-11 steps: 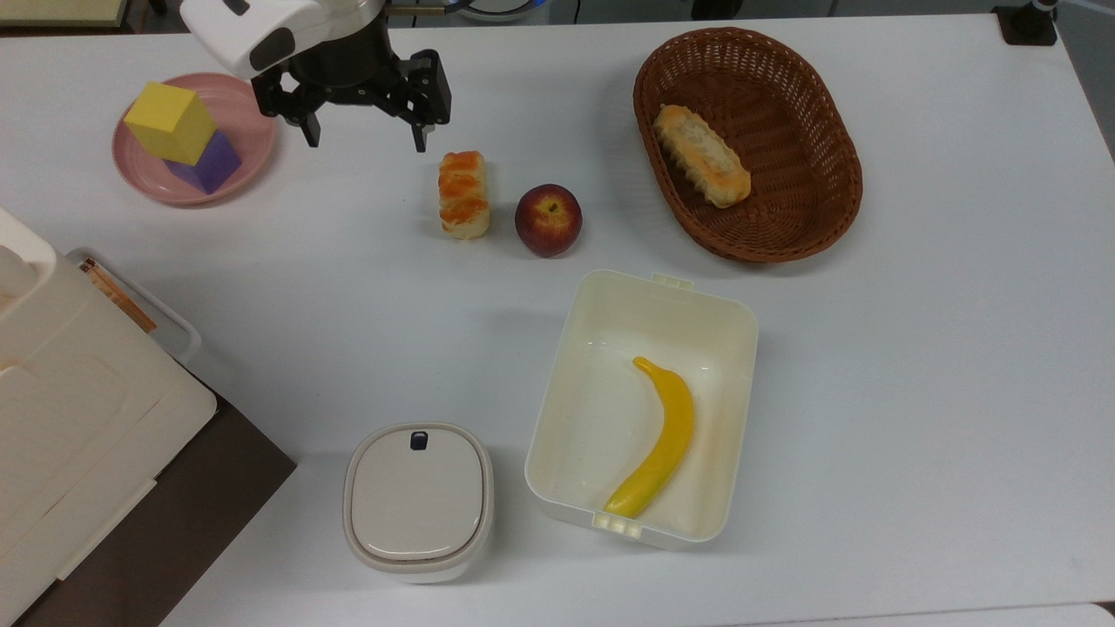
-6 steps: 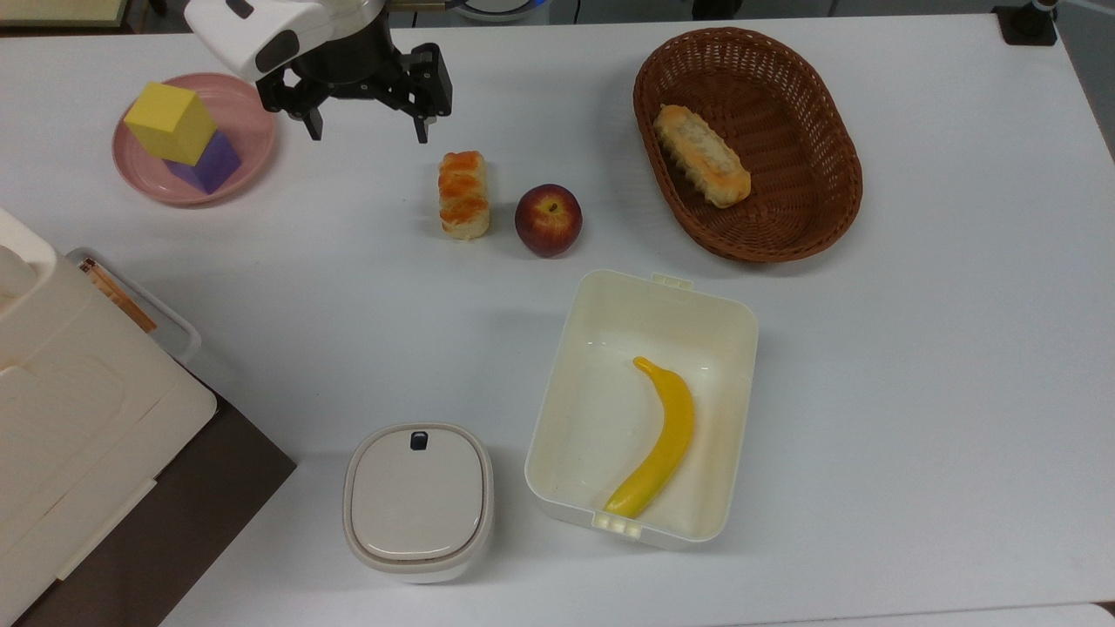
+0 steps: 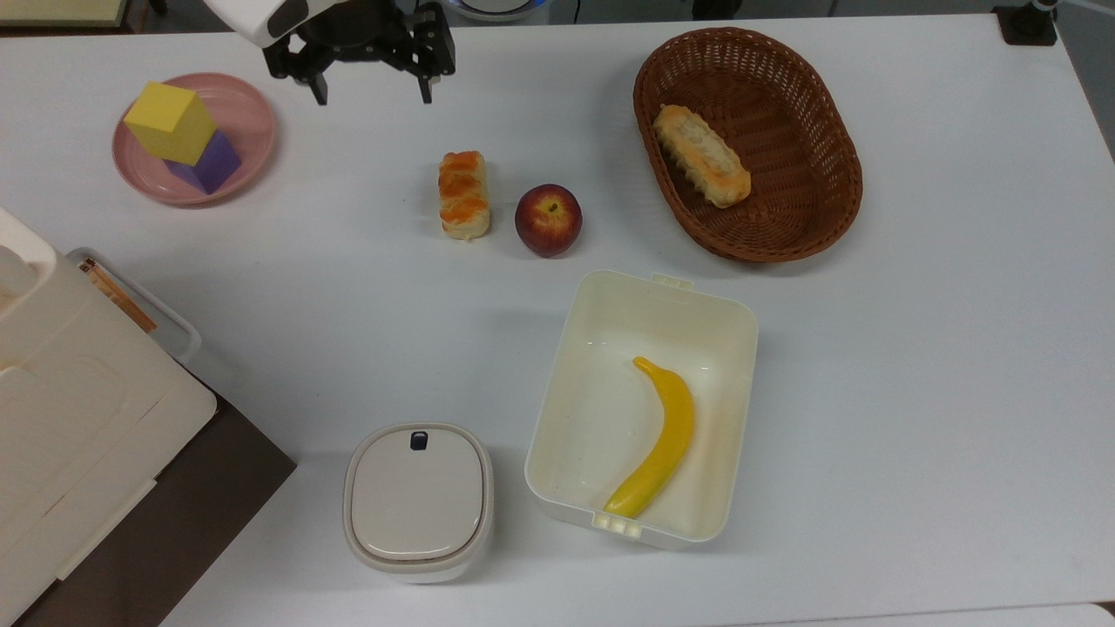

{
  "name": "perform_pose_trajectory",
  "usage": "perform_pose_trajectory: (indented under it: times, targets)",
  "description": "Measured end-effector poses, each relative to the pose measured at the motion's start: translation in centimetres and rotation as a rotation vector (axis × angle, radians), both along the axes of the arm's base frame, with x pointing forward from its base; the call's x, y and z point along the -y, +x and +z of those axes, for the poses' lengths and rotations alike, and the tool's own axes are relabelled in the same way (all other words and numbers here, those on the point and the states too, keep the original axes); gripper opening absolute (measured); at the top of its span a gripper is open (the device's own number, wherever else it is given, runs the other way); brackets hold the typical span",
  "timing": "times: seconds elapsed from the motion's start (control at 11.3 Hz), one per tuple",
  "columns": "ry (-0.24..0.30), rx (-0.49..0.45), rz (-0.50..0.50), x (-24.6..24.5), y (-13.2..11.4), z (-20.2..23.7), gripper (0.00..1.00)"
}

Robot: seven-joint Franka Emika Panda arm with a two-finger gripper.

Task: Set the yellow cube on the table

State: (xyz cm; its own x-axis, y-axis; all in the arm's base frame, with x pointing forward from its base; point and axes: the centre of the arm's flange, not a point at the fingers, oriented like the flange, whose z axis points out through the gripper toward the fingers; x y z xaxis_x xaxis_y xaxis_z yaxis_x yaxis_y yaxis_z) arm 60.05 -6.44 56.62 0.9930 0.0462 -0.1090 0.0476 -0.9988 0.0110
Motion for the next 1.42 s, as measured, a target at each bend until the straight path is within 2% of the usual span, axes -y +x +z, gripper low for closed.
perform_pose_trajectory:
  times: [0.18, 0.44, 0.62, 0.8, 1.06, 1.42]
  targets:
    - [0.008, -0.057, 0.004, -0.2, -1.4, -2.2, 1.0]
    - [0.03, -0.178, 0.054, -0.9, -2.8, -7.7, 1.0]
    - [0.052, -0.239, 0.123, -1.0, -3.3, -10.7, 1.0]
    - [0.064, -0.28, 0.148, -1.0, -3.2, -12.9, 1.0]
    - [0.069, -0.304, 0.155, -1.0, -3.0, -14.3, 1.0]
    - [0.02, -0.27, 0.16, -0.2, -2.1, -12.8, 1.0]
